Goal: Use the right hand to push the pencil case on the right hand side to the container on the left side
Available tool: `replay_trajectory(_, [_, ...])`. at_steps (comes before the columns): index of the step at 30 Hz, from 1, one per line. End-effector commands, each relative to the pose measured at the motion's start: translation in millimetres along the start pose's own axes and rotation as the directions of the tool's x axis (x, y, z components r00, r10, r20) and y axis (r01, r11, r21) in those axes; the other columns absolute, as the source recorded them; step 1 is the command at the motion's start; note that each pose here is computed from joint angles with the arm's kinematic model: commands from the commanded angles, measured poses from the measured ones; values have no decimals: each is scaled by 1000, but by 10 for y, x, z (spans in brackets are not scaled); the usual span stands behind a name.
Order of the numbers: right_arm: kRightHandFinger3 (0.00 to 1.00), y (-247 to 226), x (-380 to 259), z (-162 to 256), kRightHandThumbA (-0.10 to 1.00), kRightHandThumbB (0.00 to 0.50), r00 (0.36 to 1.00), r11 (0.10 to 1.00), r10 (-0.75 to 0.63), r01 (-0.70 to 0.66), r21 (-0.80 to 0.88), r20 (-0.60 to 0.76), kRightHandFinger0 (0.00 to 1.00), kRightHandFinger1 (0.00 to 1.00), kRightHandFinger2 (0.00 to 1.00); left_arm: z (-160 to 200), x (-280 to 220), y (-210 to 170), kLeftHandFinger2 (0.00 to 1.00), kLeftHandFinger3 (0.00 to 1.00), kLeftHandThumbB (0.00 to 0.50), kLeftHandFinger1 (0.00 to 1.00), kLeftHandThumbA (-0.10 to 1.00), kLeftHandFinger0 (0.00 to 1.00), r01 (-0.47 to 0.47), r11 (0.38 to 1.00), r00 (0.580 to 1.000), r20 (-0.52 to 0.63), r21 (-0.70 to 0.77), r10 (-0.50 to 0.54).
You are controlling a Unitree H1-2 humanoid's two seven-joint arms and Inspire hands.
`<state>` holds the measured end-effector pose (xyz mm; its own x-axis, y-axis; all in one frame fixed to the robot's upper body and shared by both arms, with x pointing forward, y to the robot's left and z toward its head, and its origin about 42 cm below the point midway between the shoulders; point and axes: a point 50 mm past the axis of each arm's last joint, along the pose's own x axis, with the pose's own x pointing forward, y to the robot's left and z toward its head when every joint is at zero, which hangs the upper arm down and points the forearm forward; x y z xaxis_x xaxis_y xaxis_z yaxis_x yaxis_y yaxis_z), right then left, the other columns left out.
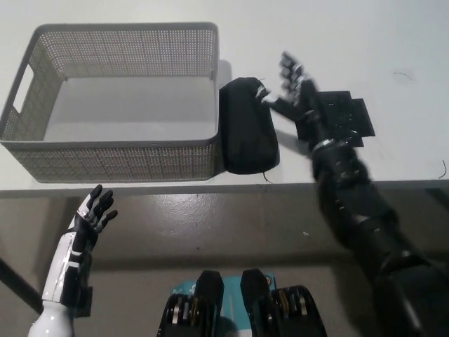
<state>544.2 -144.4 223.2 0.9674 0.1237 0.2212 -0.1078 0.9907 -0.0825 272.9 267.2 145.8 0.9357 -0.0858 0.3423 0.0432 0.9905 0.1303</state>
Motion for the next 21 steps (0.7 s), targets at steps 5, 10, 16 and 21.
replay_trajectory(5, [1000,-433,58,441,1000,342,975,987,-75,103,-124,209,1000,1000,1000,111,74,5,1000,1000,61,1000,994,1000,13,1000,998,64,21,-14])
replay_trajectory(10, [1000,-607,-156,603,1000,397,957,993,-95,112,-48,273,1000,1000,1000,140,133,-15,1000,1000,58,1000,994,1000,21,1000,997,75,10,-22])
replay_trajectory(16, [1000,-724,-902,736,1000,339,908,994,-65,96,-54,413,1000,1000,1000,208,258,65,1000,1000,73,1000,1000,1000,15,999,996,92,35,-18])
replay_trajectory(21, [1000,-802,-1591,549,1000,316,911,993,-30,73,-89,412,1000,1000,1000,238,338,73,1000,1000,48,1000,1000,1000,28,999,993,109,45,-33])
